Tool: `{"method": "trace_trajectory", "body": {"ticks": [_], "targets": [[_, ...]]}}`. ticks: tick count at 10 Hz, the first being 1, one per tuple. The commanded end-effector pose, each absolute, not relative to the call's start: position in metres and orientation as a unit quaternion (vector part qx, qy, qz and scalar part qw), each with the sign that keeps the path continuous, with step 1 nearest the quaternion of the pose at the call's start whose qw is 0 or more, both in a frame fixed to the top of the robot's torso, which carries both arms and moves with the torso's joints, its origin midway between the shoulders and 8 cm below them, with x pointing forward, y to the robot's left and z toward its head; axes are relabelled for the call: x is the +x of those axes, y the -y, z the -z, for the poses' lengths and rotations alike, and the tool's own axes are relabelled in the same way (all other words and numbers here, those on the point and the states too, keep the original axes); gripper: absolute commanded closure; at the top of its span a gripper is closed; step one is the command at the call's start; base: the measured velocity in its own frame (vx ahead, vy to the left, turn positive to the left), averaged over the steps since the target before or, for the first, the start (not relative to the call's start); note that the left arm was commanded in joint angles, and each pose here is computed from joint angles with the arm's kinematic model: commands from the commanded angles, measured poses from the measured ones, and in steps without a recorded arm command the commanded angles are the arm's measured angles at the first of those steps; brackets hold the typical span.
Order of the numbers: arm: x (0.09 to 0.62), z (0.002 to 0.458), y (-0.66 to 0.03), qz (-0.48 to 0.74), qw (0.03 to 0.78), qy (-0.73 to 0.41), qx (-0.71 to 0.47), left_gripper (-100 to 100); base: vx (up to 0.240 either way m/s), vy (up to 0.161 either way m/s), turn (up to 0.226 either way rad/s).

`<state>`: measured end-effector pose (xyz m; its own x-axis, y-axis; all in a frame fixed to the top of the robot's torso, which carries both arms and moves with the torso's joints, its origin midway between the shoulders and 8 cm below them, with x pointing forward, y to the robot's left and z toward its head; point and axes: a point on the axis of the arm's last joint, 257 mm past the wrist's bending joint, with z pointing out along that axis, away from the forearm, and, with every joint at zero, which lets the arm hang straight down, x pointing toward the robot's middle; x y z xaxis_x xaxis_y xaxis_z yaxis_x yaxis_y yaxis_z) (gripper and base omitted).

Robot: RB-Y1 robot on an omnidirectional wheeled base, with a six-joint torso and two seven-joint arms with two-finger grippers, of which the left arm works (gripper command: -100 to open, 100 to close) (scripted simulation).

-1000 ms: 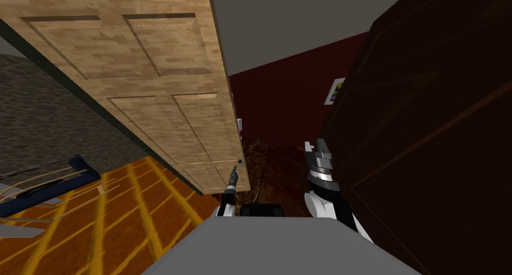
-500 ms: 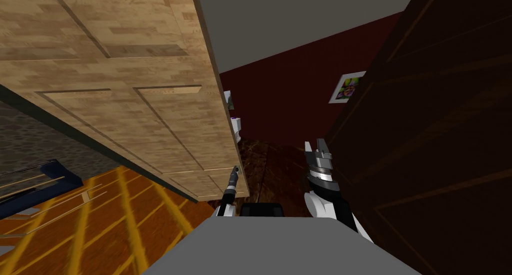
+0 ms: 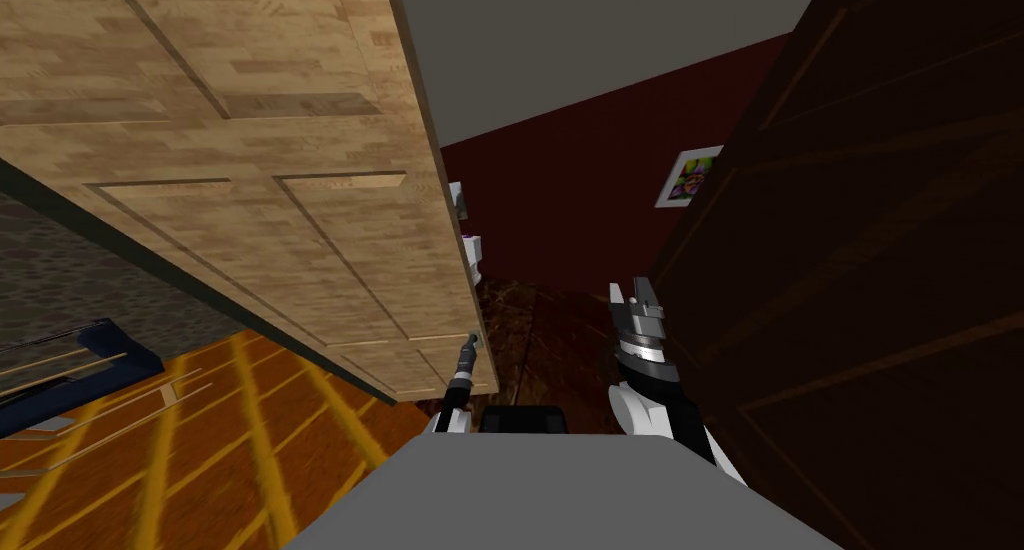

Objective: Push the door open

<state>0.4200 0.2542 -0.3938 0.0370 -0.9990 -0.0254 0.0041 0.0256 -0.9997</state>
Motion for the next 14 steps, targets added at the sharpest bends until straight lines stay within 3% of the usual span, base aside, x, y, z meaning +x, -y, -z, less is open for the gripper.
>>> {"method": "trace_trajectory", "body": {"ticks": [1, 12, 14], "targets": [[0.421, 0.392, -0.255, 0.487, 0.518, -0.494, -0.500, 100, 0.000, 0.000, 0.000], [0.421, 0.390, -0.322, 0.445, 0.554, -0.469, -0.525, 100, 0.182, -0.035, 0.047], [0.421, 0.390, -0.322, 0.445, 0.554, -0.469, -0.525, 100, 0.048, -0.012, 0.000]]}}
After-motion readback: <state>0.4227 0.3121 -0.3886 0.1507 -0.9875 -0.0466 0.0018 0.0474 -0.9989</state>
